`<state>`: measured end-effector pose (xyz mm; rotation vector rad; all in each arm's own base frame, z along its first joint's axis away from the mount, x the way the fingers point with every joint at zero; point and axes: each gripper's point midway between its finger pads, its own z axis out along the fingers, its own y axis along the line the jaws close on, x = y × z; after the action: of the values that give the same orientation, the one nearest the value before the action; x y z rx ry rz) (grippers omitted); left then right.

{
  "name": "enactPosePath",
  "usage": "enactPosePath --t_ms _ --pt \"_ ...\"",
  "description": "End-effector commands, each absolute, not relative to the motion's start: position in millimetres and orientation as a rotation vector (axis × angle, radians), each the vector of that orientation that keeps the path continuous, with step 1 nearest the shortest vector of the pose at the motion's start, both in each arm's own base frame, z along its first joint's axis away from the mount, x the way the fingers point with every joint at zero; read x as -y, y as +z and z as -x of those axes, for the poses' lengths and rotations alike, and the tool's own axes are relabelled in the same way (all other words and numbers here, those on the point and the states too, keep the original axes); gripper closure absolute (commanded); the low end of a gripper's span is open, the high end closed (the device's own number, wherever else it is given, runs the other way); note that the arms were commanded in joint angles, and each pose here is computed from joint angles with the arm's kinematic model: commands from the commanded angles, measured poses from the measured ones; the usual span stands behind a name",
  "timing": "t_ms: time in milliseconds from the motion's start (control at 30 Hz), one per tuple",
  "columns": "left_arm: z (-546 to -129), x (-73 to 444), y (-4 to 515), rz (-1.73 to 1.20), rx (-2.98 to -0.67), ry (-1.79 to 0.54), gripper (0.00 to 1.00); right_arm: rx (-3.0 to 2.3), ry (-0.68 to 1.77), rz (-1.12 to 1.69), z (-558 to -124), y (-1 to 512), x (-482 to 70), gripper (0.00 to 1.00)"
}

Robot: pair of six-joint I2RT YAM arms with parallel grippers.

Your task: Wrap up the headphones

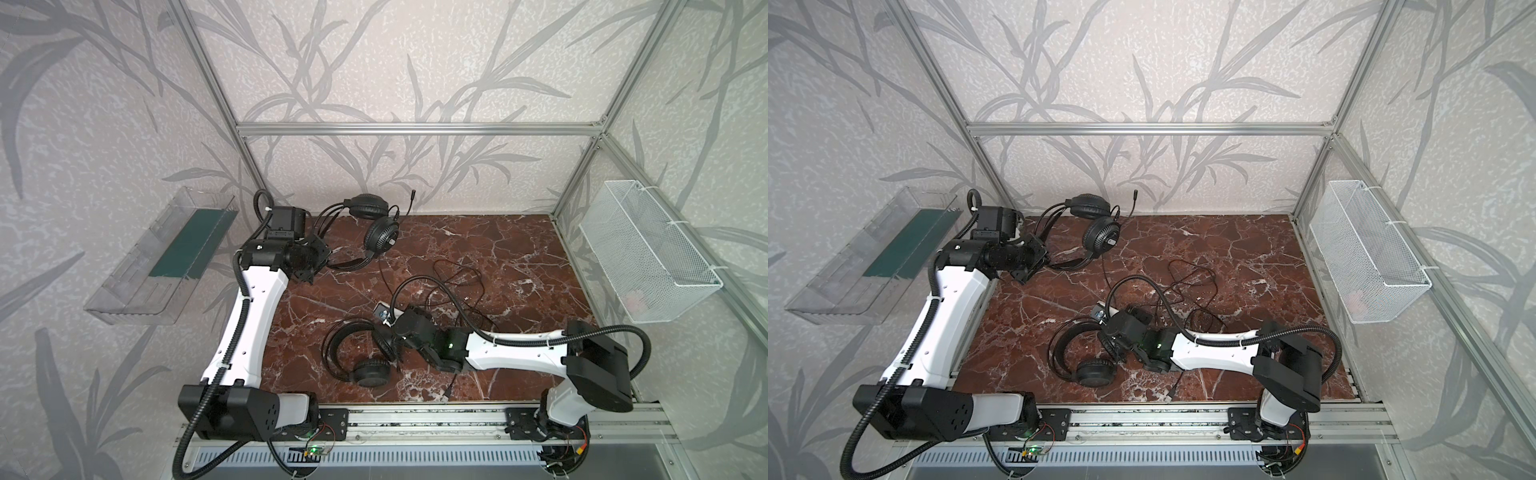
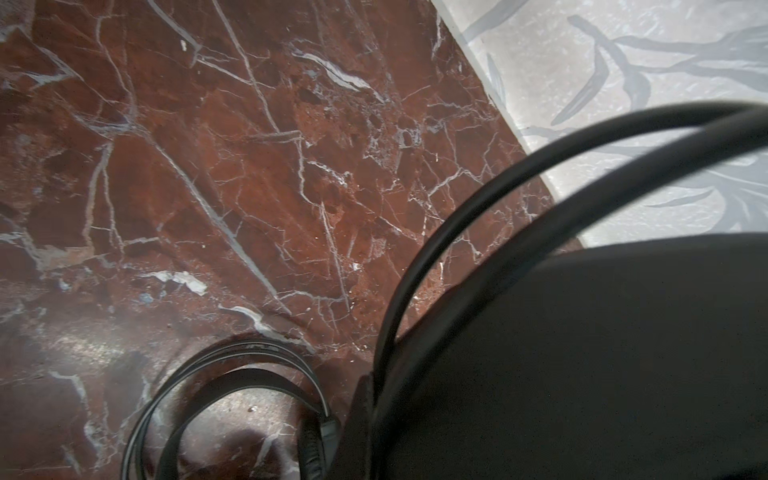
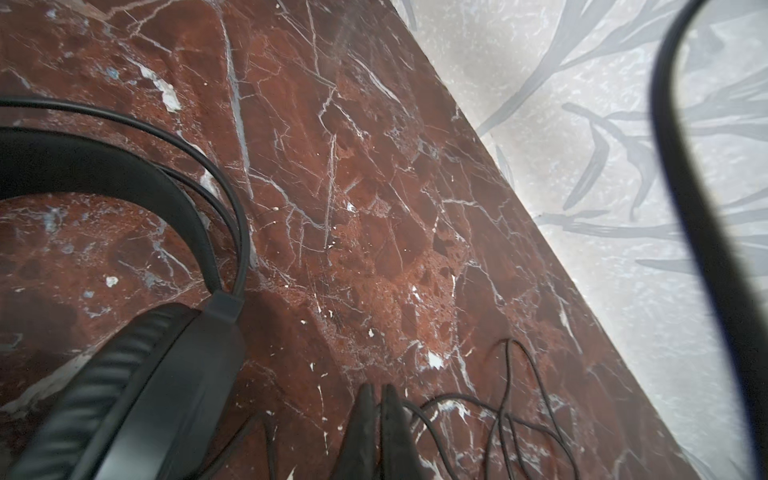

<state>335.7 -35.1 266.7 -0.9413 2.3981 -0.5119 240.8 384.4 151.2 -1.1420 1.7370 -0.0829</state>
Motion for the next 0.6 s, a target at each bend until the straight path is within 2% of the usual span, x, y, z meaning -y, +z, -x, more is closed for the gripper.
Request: enactPosePath --t_ms 0,267,567 --pt "-329.2 35.6 260.3 0.881 -2.448 -0.449 1.0 -1.7 -0.244 1.246 -221.6 151.1 -374.0 1.0" --pt "-314.5 33.4 232.4 0.766 -2.581 -0.235 1.0 -1.697 -0.099 1.343 -188.9 183.0 -371.4 1.0" --pt "-310.9 40.2 210.6 0.518 -2.7 -0.073 1.0 -1.652 -0.047 1.386 -178.3 231.9 -362.9 1.0"
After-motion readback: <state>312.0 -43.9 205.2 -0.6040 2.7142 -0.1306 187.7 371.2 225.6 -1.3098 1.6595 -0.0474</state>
